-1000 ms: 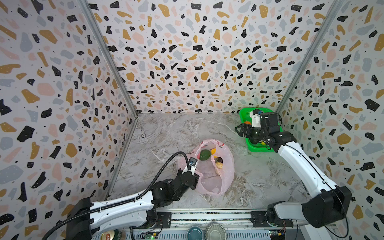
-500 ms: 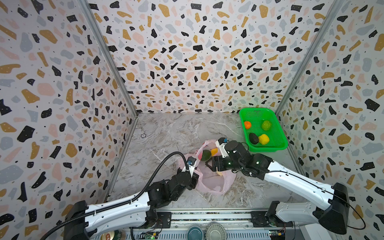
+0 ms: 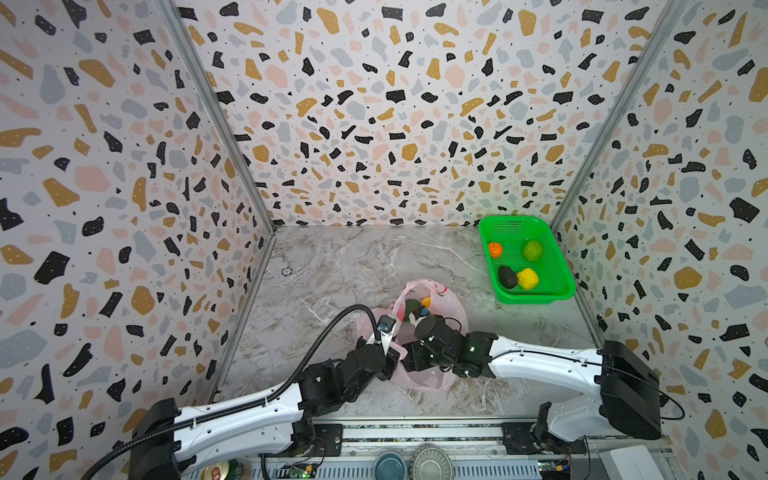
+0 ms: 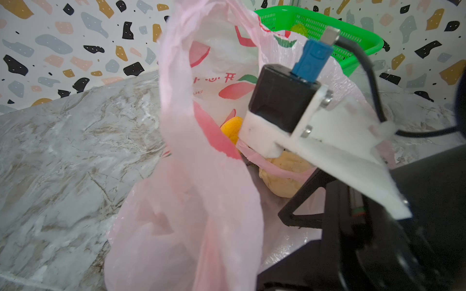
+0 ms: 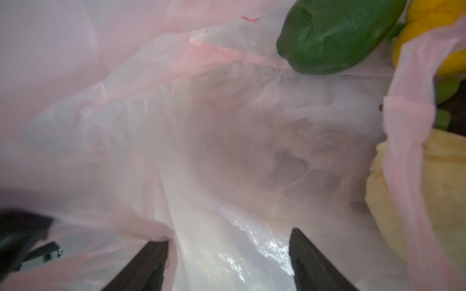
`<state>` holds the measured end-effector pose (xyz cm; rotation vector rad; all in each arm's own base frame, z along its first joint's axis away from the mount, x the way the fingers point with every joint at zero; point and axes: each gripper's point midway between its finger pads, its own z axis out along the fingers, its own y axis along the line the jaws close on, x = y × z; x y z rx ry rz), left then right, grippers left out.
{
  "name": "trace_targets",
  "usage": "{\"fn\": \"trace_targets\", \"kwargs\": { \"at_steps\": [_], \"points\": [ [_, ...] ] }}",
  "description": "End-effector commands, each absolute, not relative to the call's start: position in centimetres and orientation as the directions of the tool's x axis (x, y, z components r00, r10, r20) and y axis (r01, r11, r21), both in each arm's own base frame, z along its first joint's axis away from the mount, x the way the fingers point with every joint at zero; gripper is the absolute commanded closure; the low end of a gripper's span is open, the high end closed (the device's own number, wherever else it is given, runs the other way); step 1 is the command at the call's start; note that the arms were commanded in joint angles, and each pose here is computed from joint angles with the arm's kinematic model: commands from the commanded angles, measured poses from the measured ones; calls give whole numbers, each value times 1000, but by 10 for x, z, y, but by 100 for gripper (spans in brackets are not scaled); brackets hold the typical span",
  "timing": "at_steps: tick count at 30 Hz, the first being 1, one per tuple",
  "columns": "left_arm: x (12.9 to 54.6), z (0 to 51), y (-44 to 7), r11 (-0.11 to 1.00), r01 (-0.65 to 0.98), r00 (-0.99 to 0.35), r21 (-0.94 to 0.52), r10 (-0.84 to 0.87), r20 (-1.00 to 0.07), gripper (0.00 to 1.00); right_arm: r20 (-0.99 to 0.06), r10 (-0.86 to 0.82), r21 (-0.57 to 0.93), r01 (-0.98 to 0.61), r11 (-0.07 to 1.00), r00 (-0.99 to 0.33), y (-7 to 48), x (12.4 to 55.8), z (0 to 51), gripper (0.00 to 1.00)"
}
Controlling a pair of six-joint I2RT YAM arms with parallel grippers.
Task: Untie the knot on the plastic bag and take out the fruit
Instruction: 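Lower the open right gripper into the bag toward the green lime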
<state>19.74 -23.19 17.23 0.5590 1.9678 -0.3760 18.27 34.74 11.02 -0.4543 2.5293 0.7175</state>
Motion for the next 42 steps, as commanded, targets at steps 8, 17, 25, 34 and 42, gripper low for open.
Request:
{"fn": "trace_targets", "kwargs": {
  "at_steps": [8, 17, 25, 34, 42],
  "points": [
    [199, 185, -234, 844, 534, -373, -53, 178, -911, 100, -541, -95, 381, -345, 858, -836, 357, 250, 87, 27],
    [198, 180, -229, 855, 517, -396, -43, 195, -897, 100, -542, 90, 383, -150, 911, -835, 326, 293, 80, 24],
    [196, 170, -235, 847, 526, -428, -73, 189, -884, 100, -513, 181, 468, -97, 878, -839, 332, 305, 82, 19],
    [198, 165, -248, 840, 538, -444, -71, 211, -871, 100, -458, 344, 597, 3, 802, -820, 337, 327, 84, 13],
    [195, 171, -250, 829, 548, -452, -111, 181, -874, 100, -444, 409, 632, 45, 774, -797, 343, 348, 72, 12]
  ]
}}
